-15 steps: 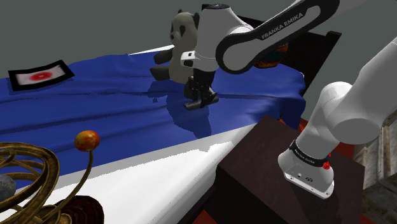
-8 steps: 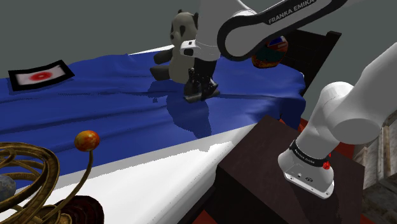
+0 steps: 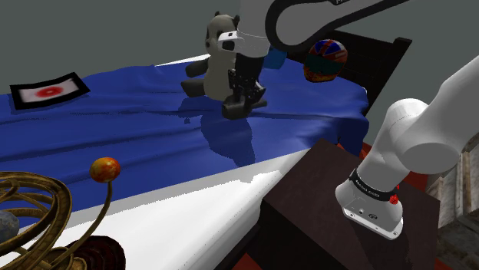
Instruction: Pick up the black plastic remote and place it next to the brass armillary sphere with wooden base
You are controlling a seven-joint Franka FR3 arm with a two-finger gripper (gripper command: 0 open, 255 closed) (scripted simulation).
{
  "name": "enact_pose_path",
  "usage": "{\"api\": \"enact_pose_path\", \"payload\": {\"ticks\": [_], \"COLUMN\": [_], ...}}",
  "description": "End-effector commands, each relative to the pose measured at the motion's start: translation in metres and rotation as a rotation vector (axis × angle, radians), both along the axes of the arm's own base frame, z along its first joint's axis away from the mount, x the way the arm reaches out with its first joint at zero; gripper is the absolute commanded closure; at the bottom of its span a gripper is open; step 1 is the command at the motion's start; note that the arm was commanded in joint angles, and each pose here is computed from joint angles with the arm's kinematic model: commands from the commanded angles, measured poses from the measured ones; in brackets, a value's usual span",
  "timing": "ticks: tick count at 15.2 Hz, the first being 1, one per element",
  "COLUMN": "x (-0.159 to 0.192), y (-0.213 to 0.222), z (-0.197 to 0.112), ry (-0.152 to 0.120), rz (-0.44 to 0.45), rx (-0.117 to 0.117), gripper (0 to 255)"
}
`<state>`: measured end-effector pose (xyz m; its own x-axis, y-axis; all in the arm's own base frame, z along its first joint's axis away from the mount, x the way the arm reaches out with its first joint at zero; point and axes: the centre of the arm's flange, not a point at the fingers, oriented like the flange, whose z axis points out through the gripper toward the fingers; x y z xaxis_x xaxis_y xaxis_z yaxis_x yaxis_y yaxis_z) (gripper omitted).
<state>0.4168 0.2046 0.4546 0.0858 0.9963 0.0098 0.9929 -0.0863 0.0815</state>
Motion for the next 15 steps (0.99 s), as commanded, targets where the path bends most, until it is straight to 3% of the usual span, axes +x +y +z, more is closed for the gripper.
{"api": "enact_pose_path", "payload": {"ticks": [1, 15], "x": [0.0, 0.0], "y": [0.0, 0.0], "z": [0.011, 0.085], "ry": [0.0, 0.0], "rz": [0.0, 0.0], "rx": [0.0, 0.0], "gripper": [255, 255]}}
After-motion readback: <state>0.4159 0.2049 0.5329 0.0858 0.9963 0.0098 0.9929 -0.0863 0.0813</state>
